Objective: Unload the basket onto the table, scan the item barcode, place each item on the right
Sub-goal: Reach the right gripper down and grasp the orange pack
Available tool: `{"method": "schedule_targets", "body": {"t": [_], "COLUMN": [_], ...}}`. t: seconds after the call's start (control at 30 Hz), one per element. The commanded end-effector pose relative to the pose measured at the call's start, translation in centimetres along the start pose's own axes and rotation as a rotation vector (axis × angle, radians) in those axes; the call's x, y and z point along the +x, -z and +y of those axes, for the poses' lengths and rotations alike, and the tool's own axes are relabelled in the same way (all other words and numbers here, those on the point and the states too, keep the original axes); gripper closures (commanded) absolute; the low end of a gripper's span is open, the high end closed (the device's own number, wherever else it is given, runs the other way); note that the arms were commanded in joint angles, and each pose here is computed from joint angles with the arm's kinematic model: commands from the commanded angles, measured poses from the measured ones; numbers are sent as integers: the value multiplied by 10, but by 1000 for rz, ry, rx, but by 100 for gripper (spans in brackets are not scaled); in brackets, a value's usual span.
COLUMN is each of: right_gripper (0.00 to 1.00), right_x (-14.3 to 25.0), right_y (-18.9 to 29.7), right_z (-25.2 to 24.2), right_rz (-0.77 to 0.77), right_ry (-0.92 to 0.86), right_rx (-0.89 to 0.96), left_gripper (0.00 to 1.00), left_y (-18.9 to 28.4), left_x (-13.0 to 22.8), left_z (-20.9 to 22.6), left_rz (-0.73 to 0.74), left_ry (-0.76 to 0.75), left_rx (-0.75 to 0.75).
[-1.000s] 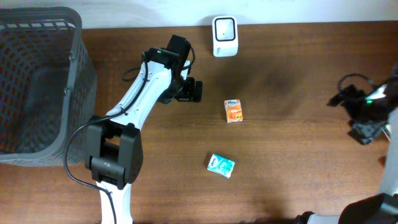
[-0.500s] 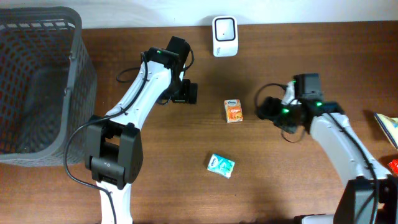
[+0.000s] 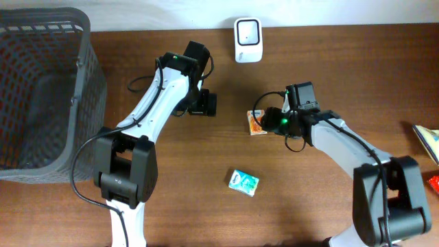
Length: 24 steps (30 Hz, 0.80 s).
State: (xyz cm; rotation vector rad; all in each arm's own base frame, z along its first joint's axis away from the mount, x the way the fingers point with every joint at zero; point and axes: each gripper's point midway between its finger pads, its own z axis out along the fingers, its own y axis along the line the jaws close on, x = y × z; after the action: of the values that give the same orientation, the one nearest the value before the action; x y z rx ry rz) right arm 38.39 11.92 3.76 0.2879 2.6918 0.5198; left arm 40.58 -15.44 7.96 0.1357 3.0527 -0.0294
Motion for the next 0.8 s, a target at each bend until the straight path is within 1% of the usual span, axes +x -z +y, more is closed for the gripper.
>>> {"method": "schedule_targets", "body": {"t": [0.0, 0.1, 0.13, 0.2, 0.23, 0.37, 0.47, 0.6, 0.77], "right_gripper": [38, 39, 41, 50, 52, 52, 54, 62, 63], "right_x": [-1, -4, -4, -2, -1, 4, 2, -2, 1], "right_y": [-7, -10, -12, -16, -19, -33, -37, -38, -41], "right_z": [0, 1, 0, -2, -3, -9, -8, -2, 9], "right_rz": [-8, -20, -19, -11, -7, 16, 5, -13, -19], "right_ry": [8, 36, 36, 34, 33, 28, 31, 43, 74], "right_rx": [-1, -6, -2, 2, 3, 14, 0, -12, -21], "left_gripper": [1, 1, 1, 1, 1, 1, 1, 1, 1], "left_y": [8, 8, 8, 8, 7, 7, 7, 7, 7], "left_x": [-4, -5, -5, -5, -5, -4, -4, -4, -5], "left_z": [4, 3, 3, 4, 4, 4, 4, 4, 4], "left_rz": [-25, -29, -29, -28, -27, -25, -26, -26, -26], "left_ry": [17, 17, 17, 17, 16, 17, 17, 16, 17], "left_rx": [-4, -3, -3, -4, -4, -4, -4, -4, -4]}}
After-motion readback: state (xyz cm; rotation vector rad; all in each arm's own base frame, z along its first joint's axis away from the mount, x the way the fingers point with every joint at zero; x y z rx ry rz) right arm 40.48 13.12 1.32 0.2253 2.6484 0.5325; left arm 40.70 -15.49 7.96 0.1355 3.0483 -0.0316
